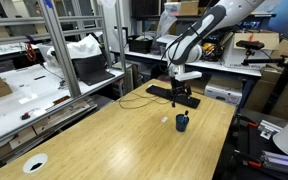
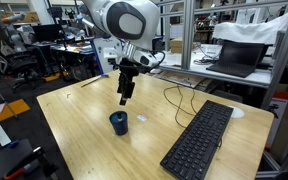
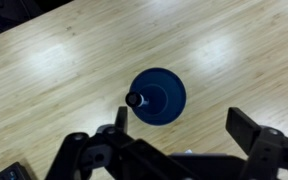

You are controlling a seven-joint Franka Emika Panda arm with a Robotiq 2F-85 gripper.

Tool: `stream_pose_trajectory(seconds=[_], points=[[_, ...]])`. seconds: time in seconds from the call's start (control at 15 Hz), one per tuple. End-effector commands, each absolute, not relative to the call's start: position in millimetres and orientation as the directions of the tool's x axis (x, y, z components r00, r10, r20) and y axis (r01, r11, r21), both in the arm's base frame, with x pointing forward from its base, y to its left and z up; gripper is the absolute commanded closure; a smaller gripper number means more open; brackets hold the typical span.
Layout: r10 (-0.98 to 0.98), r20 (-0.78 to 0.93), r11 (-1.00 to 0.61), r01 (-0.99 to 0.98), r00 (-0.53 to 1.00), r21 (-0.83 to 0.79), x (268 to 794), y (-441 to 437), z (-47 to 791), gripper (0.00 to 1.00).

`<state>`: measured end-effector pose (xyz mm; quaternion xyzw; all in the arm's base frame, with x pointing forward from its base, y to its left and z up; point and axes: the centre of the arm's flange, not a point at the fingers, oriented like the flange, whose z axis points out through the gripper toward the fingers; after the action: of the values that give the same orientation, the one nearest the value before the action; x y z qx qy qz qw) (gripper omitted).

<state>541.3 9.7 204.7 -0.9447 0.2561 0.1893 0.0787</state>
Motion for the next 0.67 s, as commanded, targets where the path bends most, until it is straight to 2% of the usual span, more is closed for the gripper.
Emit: stream_pose_trajectory(seconds=[0.0,0.6], points=[[-0.475,-0.421,-0.843,-0.537,0.773,-0.035,518.7,12.3,215.5,0.00],[-0.471,-0.445,-0.845,-0.535,0.761,-0.020,510.7,-1.9,180.6,0.00]])
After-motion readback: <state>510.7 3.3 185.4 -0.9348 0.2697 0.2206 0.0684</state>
